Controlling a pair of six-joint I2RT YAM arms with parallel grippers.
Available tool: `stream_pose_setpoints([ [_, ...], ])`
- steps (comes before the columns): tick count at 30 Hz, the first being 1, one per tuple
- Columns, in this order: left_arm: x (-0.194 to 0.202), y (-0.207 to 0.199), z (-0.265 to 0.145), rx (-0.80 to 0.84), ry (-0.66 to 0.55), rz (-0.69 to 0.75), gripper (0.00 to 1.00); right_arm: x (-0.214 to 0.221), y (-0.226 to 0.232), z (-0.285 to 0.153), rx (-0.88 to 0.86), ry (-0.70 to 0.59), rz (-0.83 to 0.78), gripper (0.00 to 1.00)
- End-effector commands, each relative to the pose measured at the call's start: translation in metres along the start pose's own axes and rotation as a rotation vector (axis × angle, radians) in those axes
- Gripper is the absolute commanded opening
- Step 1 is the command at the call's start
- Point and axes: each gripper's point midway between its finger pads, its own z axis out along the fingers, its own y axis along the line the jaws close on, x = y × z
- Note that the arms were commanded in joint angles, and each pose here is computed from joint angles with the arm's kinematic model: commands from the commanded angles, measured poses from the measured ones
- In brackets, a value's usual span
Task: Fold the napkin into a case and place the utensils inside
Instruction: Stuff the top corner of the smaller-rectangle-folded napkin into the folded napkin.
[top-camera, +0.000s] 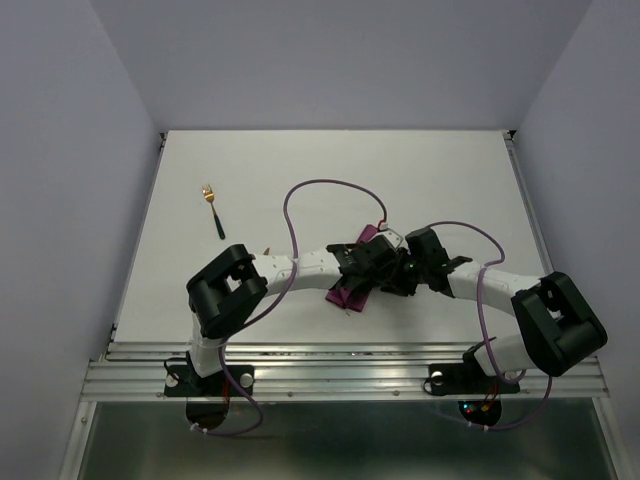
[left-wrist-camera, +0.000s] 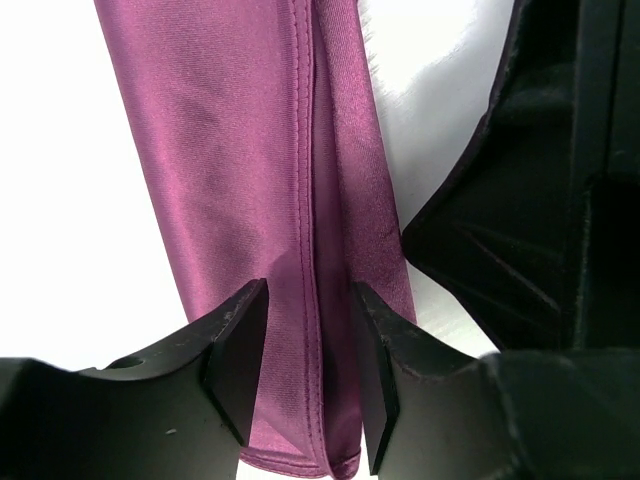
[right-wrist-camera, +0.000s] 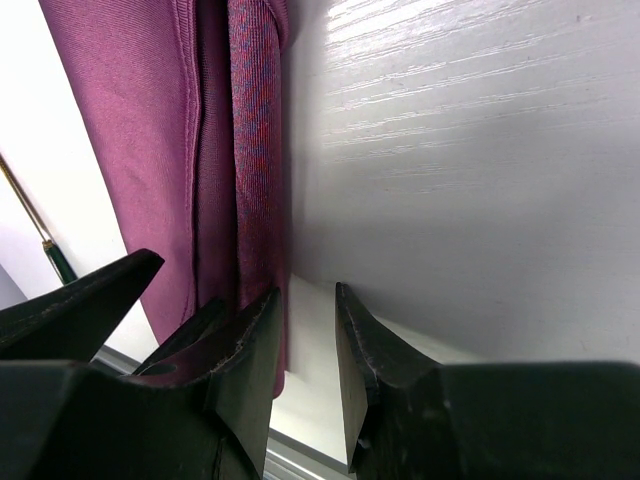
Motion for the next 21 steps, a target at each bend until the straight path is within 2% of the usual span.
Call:
stream_pose_setpoints([
  [1,-0.01,-0.001,-0.016,0.002,-0.045,-0.003,0.5,-0.001,0.005,0.0,-0.005,-0.003,-0.014,0.34],
  [9,-0.004,-0.008,-0.005,0.022,-0.014,0.025,0.5,-0.001,0.004,0.0,-0.004,-0.002,-0.014,0.34],
  [13,0.003,-0.01,0.003,0.025,0.013,0.041,0.46,-0.001,0.008,-0.001,-0.023,0.0,-0.023,0.35],
  [18,0.009,-0.009,0.01,0.012,0.029,0.044,0.36,0.0,0.018,-0.003,-0.074,0.008,-0.05,0.43],
  [21,0.01,-0.007,0.013,0.003,0.031,0.043,0.35,-0.001,0.026,-0.006,-0.109,0.005,-0.062,0.48],
])
